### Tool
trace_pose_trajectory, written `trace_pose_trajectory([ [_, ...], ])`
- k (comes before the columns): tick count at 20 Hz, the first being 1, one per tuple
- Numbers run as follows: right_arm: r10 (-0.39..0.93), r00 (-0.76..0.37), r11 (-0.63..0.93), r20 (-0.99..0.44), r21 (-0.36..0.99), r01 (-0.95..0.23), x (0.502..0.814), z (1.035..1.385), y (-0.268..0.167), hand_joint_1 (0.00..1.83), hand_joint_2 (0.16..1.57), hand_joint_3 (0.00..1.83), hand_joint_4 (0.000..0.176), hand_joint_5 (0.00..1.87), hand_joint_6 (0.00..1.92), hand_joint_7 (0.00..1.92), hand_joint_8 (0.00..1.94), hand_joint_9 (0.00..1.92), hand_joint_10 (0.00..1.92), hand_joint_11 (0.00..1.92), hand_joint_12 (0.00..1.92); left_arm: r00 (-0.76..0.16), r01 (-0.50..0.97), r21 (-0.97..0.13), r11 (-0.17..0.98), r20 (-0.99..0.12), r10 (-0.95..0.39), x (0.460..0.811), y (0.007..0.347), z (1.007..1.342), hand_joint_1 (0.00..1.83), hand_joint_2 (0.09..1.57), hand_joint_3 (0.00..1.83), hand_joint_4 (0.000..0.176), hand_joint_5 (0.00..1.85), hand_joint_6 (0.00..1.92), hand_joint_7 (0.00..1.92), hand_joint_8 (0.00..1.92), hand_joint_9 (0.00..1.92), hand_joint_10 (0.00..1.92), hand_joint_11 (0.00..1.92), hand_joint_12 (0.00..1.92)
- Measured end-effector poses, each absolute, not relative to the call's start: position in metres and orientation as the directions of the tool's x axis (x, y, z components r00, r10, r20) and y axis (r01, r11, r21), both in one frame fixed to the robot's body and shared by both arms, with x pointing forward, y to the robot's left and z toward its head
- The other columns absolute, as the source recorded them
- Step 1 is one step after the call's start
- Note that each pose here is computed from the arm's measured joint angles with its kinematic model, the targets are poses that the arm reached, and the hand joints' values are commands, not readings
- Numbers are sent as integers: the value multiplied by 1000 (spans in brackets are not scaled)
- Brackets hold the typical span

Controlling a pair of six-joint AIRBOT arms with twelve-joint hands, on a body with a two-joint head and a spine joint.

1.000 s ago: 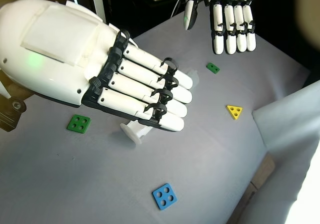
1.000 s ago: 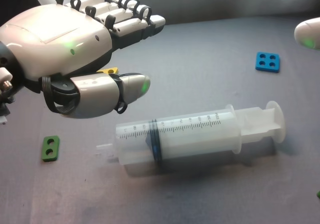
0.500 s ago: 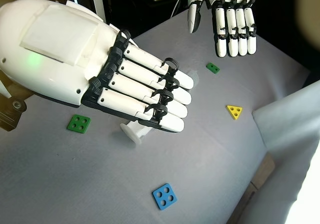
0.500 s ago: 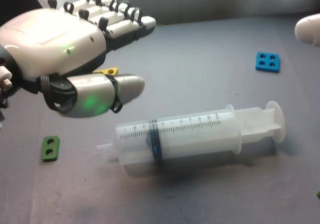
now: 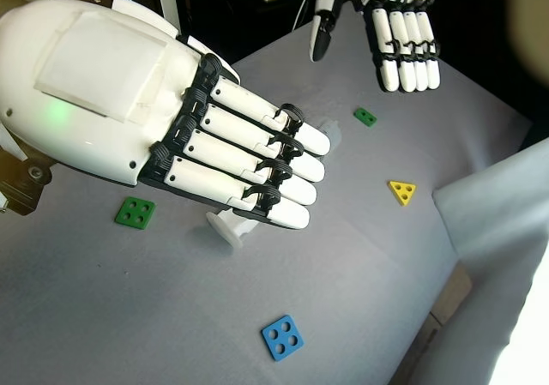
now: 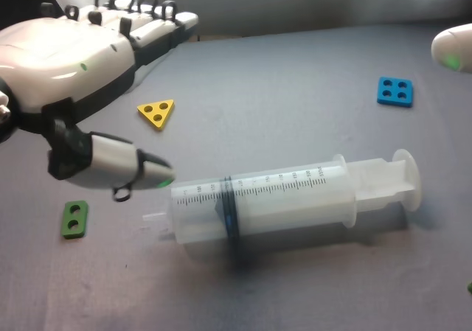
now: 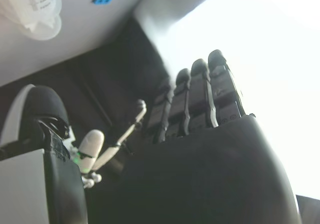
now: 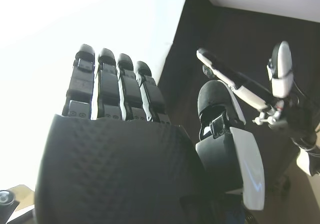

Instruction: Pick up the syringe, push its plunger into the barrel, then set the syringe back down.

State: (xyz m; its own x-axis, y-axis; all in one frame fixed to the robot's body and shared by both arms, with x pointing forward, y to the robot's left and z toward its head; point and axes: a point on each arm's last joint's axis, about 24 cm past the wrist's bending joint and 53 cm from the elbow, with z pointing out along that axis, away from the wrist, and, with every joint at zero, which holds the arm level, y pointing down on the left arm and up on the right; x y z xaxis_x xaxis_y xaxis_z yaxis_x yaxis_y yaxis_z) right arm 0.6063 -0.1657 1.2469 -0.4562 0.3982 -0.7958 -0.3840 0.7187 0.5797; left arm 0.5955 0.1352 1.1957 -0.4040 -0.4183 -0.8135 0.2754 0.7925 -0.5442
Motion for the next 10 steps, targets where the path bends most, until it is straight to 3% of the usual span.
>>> trace_pose_trajectory([
  [2, 396, -457, 717, -797, 579, -388, 606, 1247, -165, 0, 1364, 11, 0, 0, 0, 0, 0, 0, 0, 0, 0, -420, 269, -515, 814, -823, -382, 595, 138, 1187, 1020, 902, 0, 0, 0, 0, 0, 0, 0, 0, 27, 12],
  [9, 361, -443, 730, -821, 544, -414, 603, 1247, -161, 0, 1364, 9, 0, 0, 0, 0, 0, 0, 0, 0, 0, -431, 311, -453, 835, -851, -301, 585, 127, 1182, 1078, 911, 0, 0, 0, 0, 0, 0, 0, 0, 33, 27],
  [10, 350, -439, 732, -827, 534, -423, 602, 1247, -159, 0, 1364, 9, 0, 0, 0, 0, 0, 0, 0, 0, 0, -425, 307, -454, 836, -852, -306, 584, 124, 1182, 1152, 925, 0, 0, 0, 0, 0, 0, 0, 0, 34, 31],
])
